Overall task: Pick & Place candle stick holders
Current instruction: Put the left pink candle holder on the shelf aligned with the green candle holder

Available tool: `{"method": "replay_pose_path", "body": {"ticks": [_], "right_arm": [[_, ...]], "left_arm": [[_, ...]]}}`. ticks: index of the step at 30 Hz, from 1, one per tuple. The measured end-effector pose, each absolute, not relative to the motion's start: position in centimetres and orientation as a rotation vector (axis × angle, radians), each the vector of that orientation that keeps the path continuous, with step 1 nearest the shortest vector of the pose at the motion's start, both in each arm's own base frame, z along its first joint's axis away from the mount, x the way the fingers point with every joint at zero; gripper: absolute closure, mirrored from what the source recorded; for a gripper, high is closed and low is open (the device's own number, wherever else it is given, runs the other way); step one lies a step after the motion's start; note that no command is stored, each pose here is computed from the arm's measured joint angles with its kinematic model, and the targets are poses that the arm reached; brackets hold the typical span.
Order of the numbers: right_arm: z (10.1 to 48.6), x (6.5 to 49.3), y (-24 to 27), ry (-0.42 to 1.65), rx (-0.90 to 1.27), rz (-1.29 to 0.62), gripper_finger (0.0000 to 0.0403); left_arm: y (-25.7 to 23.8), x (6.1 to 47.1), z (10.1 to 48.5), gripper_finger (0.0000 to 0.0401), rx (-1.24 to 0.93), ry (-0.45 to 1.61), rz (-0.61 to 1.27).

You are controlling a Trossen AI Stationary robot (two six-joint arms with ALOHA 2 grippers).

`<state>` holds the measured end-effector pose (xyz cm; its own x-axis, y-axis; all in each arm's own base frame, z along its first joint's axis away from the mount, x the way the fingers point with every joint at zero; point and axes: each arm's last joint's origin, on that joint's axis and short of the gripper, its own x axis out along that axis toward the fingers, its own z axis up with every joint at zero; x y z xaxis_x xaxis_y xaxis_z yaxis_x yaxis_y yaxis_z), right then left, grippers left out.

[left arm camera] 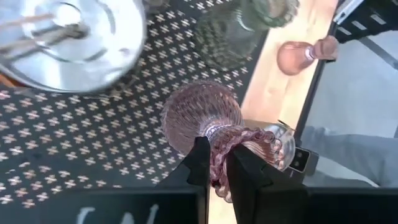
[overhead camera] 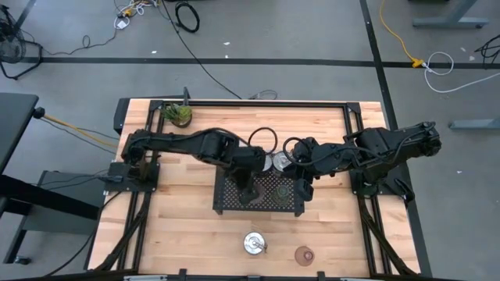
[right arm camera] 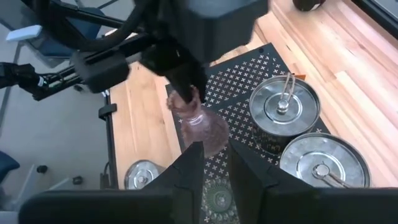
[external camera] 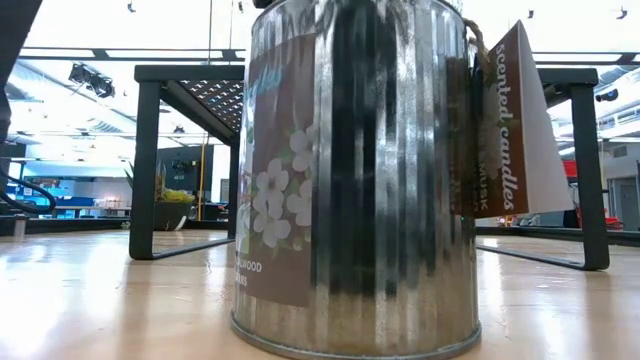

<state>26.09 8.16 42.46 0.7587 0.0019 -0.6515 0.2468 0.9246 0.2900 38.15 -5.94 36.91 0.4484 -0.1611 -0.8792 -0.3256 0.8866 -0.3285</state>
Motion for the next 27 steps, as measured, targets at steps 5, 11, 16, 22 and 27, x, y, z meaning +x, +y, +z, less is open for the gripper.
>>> {"method": "replay_pose_path", "body": {"ticks": [5, 11, 16, 22, 27], "right_arm": [[42.5, 26.1, 8.2, 0.701, 0.352, -0.128, 0.0330], [42.5, 26.1, 8.2, 0.702, 0.350, -0.127, 0.0330], [42.5, 26.1, 8.2, 0.702, 0.349, -0.124, 0.0330], [42.5, 26.1, 8.2, 0.703, 0.347, -0.123, 0.0330], [42.5, 26.1, 8.2, 0.703, 0.347, -0.123, 0.0330]], "left_arm": [[-4.8, 38.6, 36.6, 0.0368, -0.508, 1.117, 0.104], [-4.9, 39.7, 35.9, 0.0368, -0.517, 1.104, 0.072], [-4.9, 40.0, 35.6, 0.0368, -0.508, 1.103, 0.057], [-5.0, 40.1, 35.5, 0.0368, -0.512, 1.103, 0.048], [-5.0, 40.1, 35.5, 0.0342, -0.514, 1.105, 0.050]]}}
